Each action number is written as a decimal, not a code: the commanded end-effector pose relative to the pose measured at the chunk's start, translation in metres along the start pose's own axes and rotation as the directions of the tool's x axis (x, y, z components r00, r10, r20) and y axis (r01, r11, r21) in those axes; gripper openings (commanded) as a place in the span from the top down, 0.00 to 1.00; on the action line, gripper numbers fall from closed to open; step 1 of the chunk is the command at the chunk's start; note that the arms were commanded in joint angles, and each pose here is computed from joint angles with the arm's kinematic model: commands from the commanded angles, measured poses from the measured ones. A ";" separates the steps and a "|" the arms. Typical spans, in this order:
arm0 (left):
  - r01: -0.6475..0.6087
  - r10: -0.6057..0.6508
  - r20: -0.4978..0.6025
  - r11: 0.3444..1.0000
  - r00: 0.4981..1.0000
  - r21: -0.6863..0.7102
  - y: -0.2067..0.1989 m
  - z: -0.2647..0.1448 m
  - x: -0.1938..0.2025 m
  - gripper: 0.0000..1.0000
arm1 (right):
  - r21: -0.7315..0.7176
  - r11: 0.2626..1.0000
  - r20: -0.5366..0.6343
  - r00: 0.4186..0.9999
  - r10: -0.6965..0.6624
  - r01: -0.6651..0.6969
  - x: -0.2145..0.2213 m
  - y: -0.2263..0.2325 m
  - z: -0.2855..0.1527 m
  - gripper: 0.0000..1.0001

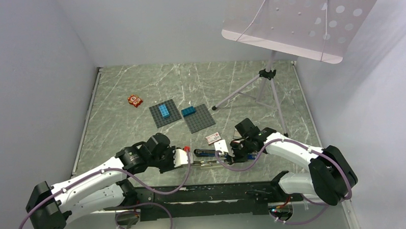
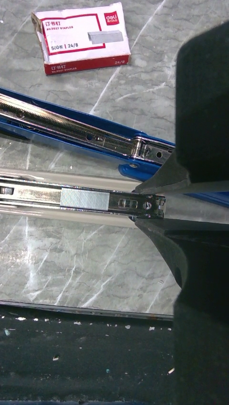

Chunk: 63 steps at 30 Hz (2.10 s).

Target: Load the staples into the stapler

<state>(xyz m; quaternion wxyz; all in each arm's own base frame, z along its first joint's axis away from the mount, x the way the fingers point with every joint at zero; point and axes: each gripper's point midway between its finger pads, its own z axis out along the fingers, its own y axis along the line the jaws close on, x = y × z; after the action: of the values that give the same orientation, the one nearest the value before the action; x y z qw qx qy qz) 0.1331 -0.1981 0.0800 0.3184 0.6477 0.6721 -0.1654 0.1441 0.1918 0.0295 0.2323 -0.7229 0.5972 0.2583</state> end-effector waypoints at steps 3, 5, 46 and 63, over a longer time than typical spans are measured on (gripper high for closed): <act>0.109 -0.078 0.269 0.989 0.960 -0.103 0.029 -0.021 -0.074 1.00 | -0.014 1.000 0.039 0.999 -0.006 0.006 -0.014 0.000 -0.001 0.90; 0.126 -0.087 0.309 0.986 0.947 -0.110 0.031 -0.025 -0.082 1.00 | -0.022 1.000 0.044 0.999 -0.004 0.005 -0.015 0.001 0.000 0.91; 0.531 -0.490 0.287 0.844 0.823 -0.081 0.005 -0.011 -0.048 0.05 | -0.029 1.000 0.000 1.000 0.006 -0.006 -0.005 -0.001 -0.009 0.94; 0.407 -0.351 0.341 0.907 0.872 -0.110 -0.041 0.037 -0.051 0.04 | -0.074 0.997 -0.133 0.991 0.016 -0.026 0.059 0.033 -0.048 0.94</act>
<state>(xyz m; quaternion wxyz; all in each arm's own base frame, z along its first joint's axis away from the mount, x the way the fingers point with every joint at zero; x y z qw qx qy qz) 0.0883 -0.2556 0.0812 0.3725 0.4516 0.7597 -0.2831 0.1420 0.1308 0.0290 0.1861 -0.7140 0.6309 0.2398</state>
